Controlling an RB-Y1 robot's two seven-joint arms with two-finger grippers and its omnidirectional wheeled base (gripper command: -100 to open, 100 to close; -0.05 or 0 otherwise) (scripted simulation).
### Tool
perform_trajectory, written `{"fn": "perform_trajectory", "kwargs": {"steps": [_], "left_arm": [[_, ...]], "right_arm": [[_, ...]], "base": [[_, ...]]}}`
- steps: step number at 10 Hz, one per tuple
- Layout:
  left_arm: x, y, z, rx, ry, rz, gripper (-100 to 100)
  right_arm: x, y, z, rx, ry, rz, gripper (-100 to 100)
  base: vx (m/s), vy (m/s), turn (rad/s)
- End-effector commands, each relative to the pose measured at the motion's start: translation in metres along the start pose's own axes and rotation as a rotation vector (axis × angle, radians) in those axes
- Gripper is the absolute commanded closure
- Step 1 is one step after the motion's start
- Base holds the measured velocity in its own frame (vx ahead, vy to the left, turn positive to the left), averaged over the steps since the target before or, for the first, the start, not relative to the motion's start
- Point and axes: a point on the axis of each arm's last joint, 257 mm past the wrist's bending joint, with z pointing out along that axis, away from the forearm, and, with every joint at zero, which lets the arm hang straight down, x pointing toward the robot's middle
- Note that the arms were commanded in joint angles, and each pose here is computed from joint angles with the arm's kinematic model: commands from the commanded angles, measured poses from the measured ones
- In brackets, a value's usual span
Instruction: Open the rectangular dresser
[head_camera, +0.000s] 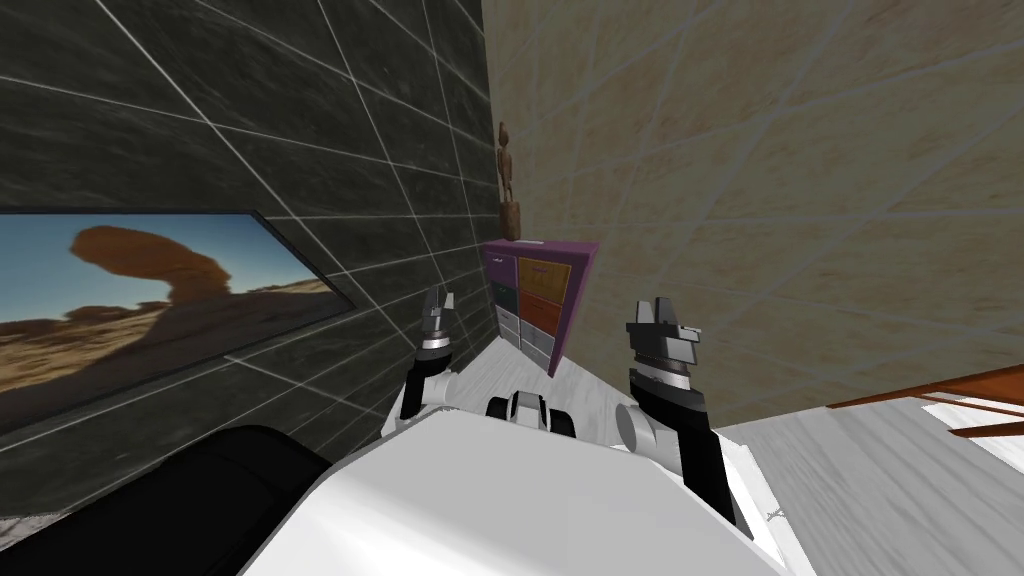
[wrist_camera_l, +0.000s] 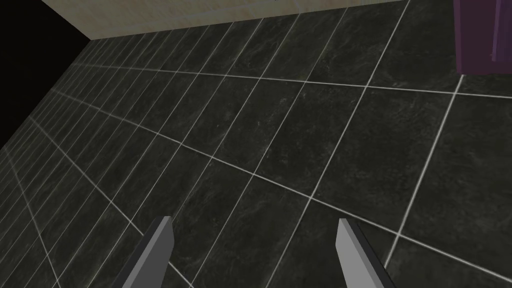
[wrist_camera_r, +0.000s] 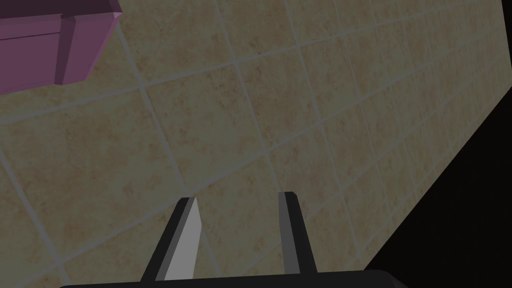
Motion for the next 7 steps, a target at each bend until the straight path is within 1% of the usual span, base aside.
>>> {"fn": "perform_trajectory", "kwargs": {"steps": [1, 4, 7], "left_arm": [[0.008, 0.006, 0.002, -0.027, 0.057, 0.011, -100], [0.015, 0.013, 0.005, -0.068, 0.098, 0.011, -100], [0.021, 0.021, 0.008, -0.117, 0.126, 0.005, -100]], "right_arm": [[0.0, 0.0, 0.0, 0.0, 0.0, 0.0, 0], [0.0, 0.0, 0.0, 0.0, 0.0, 0.0, 0], [0.0, 0.0, 0.0, 0.0, 0.0, 0.0, 0]], "base": [[0.036, -0.017, -0.051], [0.038, -0.034, -0.056], [0.05, -0.046, -0.071]]}}
